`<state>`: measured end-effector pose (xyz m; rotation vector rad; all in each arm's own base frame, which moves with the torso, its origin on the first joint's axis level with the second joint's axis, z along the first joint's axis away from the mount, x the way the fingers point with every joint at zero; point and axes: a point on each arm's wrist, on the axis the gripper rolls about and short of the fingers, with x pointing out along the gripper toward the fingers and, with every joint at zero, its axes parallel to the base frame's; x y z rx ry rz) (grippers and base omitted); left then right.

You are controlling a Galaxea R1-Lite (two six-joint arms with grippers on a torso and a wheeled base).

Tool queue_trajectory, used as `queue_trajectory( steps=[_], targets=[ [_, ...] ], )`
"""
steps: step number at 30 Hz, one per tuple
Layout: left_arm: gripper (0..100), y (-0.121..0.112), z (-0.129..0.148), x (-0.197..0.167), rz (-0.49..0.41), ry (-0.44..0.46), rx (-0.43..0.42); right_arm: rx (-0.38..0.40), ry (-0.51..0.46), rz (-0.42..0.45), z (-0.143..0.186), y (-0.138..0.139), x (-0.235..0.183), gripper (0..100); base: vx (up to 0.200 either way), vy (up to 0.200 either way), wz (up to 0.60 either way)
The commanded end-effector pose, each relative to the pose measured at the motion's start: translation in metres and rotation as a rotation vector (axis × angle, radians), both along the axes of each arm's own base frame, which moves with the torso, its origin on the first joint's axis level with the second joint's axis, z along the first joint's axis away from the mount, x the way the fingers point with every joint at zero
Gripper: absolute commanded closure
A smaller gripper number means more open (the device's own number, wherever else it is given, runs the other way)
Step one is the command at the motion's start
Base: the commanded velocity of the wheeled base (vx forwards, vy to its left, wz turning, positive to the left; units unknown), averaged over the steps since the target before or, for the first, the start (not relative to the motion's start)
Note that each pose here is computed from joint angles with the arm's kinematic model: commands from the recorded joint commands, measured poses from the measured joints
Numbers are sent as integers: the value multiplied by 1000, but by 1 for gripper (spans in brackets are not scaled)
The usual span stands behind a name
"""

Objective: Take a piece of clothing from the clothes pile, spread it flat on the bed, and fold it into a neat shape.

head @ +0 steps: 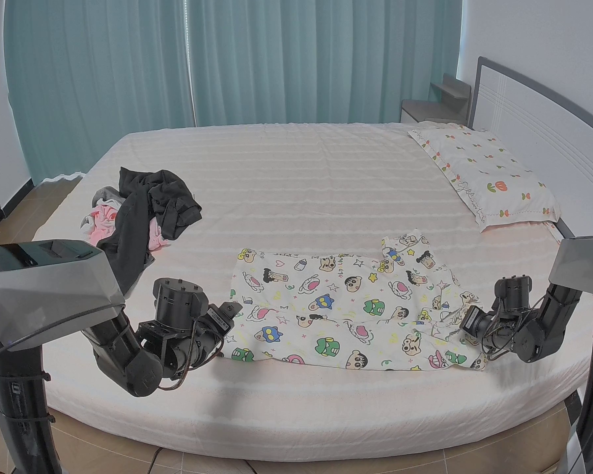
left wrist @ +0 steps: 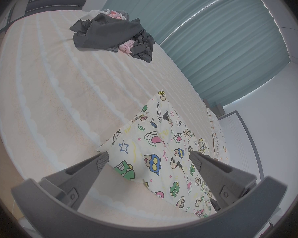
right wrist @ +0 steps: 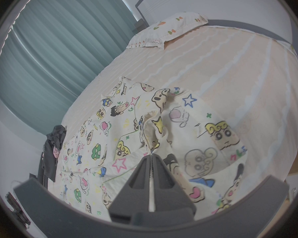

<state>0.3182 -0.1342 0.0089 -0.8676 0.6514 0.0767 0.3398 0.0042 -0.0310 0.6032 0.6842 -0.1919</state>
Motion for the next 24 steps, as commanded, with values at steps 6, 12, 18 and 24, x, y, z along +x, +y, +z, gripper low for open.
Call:
queue_trajectory(
  steps=[6, 12, 18, 24],
  targets=[
    [0, 0, -3, 0, 2, 8, 4, -5, -4, -45, -2, -21, 1, 100, 0, 0, 0],
    [0, 0, -5, 0, 2, 12, 6, -4, -33, -37, 1, -18, 1, 100, 0, 0, 0],
    [0, 0, -5, 0, 2, 12, 6, 77, -101, 64, 28, 17, -22, 100, 0, 0, 0],
    [0, -1, -5, -1, -1, 15, 6, 130, -81, 86, 28, 35, -29, 0, 0, 0, 0]
  ],
)
